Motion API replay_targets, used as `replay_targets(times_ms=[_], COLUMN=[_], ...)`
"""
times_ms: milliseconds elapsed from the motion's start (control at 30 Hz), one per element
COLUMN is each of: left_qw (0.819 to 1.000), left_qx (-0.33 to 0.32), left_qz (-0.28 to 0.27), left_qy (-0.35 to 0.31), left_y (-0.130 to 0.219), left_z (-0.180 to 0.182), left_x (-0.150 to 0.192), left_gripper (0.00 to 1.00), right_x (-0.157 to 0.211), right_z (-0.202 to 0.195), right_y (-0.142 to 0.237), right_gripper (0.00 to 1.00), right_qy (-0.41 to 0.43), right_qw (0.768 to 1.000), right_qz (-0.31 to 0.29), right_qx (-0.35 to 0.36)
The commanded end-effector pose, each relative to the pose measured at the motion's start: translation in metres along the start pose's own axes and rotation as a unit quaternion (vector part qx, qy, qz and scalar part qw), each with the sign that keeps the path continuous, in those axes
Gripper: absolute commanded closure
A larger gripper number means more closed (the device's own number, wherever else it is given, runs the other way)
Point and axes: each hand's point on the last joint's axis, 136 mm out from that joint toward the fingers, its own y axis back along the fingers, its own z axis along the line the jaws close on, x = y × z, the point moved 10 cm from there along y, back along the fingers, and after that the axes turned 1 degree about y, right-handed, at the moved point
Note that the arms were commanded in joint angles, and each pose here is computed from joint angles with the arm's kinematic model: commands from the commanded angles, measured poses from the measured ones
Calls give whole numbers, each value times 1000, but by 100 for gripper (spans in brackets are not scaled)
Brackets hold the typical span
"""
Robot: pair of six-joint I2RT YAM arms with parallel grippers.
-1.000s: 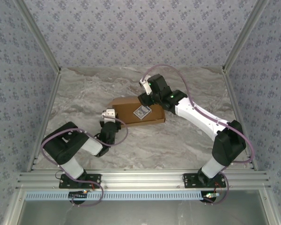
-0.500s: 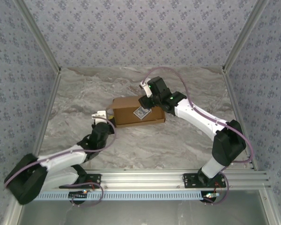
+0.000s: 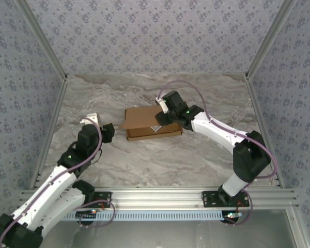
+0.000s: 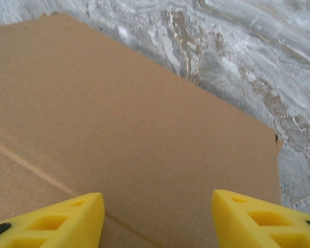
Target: Fold the paper box
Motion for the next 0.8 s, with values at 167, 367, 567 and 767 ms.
replay_targets(times_ms=[167, 367, 567, 767], left_qw=[991, 984, 980, 976], left_qx=[69, 55, 47, 44], left_qz=[114, 166, 189, 210], left_qy=[-23, -31, -29, -23], left_y=[-62, -113, -137, -150], left_z=[-32, -38, -34, -27], left_x=[-9, 2, 15, 27], left_gripper=[42, 40, 39, 39], right_x=[34, 34, 24, 37], right_z=[3, 2, -16, -55], right_y=[-28, -32, -14, -21], right_gripper=[41, 41, 39, 38], right_qy=[-2, -5, -41, -108], right_qw=[998, 998, 999, 993], right_qz=[57, 63, 27, 47], right_qx=[7, 6, -13, -31])
